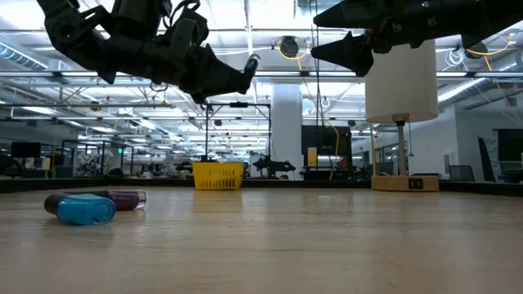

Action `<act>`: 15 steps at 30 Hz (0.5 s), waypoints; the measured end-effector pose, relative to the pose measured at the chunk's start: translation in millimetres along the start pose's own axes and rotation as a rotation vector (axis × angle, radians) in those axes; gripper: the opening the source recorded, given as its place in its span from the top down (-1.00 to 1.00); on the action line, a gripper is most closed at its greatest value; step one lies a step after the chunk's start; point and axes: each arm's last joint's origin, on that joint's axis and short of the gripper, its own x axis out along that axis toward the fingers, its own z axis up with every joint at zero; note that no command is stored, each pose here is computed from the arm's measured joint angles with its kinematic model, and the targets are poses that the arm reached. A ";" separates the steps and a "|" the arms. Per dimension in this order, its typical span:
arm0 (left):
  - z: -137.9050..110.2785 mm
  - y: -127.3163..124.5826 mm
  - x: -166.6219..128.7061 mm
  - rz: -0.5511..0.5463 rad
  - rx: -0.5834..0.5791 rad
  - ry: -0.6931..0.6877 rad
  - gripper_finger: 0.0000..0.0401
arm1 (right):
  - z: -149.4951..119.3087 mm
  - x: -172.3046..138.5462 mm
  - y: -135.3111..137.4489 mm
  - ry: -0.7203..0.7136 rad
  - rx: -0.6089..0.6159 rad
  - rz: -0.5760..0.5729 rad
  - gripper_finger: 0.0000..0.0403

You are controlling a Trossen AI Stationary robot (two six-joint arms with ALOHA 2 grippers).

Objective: Pick & Place Nail Polish
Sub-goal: Put the green nail polish bottle into the yellow bin

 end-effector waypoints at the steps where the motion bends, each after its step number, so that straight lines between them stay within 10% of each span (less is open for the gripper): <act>1: -0.2 0.1 0.0 0.000 0.000 0.002 0.81 | 0.0 0.0 0.0 0.000 0.000 0.000 -0.59; 15: -0.7 0.1 0.0 0.002 0.007 0.007 0.81 | 0.0 0.0 0.0 0.000 0.000 0.000 -0.59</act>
